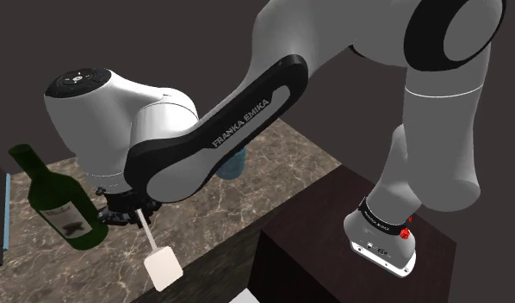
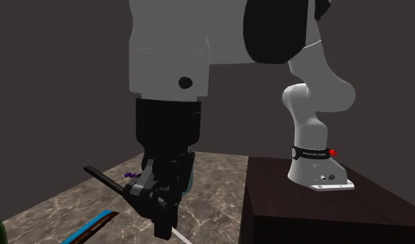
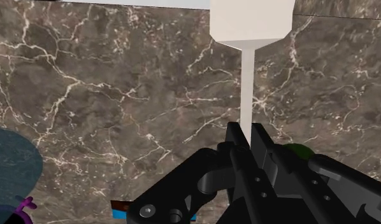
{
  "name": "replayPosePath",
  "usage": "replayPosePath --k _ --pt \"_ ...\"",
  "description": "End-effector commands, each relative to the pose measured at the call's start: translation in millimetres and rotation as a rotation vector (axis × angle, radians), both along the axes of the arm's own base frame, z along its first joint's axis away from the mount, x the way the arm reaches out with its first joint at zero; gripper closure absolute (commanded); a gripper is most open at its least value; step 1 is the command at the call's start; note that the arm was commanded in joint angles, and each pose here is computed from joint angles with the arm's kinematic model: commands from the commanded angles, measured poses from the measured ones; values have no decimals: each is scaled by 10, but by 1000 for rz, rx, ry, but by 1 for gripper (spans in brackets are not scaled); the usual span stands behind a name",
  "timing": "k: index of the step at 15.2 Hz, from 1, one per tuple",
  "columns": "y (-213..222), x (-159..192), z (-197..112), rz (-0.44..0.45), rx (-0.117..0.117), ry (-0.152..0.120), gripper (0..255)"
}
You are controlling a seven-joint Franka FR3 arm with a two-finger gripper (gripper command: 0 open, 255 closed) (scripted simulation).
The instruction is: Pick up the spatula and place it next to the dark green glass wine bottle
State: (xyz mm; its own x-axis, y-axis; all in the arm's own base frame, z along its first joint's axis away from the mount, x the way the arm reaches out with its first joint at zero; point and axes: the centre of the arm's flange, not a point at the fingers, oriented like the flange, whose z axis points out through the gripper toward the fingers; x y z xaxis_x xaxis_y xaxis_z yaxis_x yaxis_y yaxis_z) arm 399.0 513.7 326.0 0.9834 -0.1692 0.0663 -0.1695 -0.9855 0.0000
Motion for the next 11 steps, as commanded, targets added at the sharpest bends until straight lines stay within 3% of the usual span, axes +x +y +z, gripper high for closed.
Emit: replayPosePath --k 1,11 --pt "-3 3 -102 0 0 0 255" --pt "-3 3 -630 0 0 0 255"
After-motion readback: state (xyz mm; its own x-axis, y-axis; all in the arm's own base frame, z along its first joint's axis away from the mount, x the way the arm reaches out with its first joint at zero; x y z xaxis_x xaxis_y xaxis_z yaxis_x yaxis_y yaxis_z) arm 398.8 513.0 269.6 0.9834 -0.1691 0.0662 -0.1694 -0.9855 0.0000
